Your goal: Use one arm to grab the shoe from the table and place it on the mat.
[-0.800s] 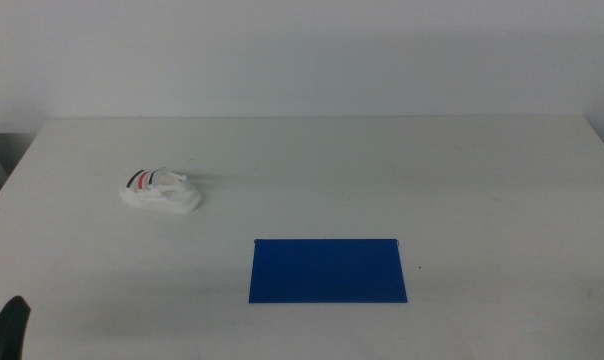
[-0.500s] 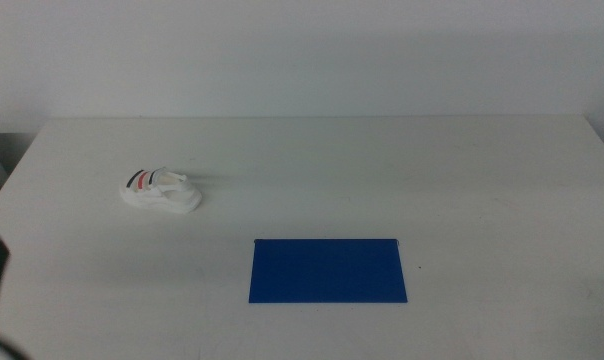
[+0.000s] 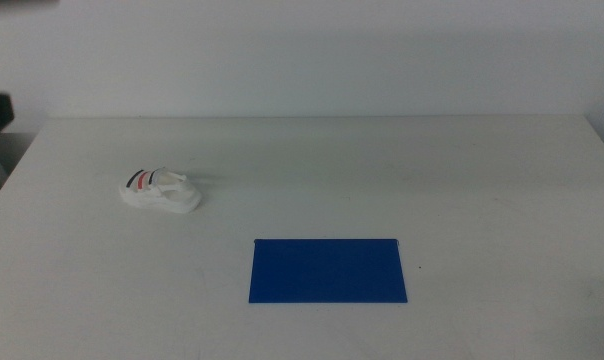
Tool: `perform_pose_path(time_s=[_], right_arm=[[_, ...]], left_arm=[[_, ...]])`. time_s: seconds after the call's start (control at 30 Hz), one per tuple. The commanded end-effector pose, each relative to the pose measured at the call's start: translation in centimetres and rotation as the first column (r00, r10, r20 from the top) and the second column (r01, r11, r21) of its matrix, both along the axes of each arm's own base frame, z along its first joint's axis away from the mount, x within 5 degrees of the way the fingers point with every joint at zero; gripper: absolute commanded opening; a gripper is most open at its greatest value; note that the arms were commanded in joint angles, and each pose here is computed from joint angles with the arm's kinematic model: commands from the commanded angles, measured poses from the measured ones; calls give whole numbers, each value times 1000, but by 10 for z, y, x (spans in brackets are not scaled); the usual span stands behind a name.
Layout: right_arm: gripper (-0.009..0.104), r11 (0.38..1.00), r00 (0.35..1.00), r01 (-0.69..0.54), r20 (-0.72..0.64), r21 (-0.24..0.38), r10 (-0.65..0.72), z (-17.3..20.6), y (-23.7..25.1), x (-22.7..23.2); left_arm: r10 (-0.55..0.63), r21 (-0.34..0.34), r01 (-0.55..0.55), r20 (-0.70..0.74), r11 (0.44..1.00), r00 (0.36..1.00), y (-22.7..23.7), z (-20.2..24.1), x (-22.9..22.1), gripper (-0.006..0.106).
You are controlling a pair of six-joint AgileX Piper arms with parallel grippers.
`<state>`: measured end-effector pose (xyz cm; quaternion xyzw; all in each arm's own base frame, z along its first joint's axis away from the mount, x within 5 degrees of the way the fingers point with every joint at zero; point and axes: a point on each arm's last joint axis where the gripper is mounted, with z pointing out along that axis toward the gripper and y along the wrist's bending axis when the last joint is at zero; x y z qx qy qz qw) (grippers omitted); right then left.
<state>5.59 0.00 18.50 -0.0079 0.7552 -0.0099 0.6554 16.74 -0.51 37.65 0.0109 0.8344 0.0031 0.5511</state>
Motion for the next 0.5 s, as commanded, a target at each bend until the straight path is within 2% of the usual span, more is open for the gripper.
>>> perform_pose_path(time_s=[0.0,0.2,0.47], right_arm=[[64,1000,995,6,97,-18,-4,7,0,-1],[64,1000,995,6,97,-18,-4,7,0,-1],[64,1000,995,6,97,-18,-4,7,0,-1]], left_arm=[[6,0,-6,-12,1000,1000,-1,24,20,94],[13,12,-11,-116,1000,993,-3,43,74,94],[11,24,-6,-218,1000,976,-7,20,132,94]])
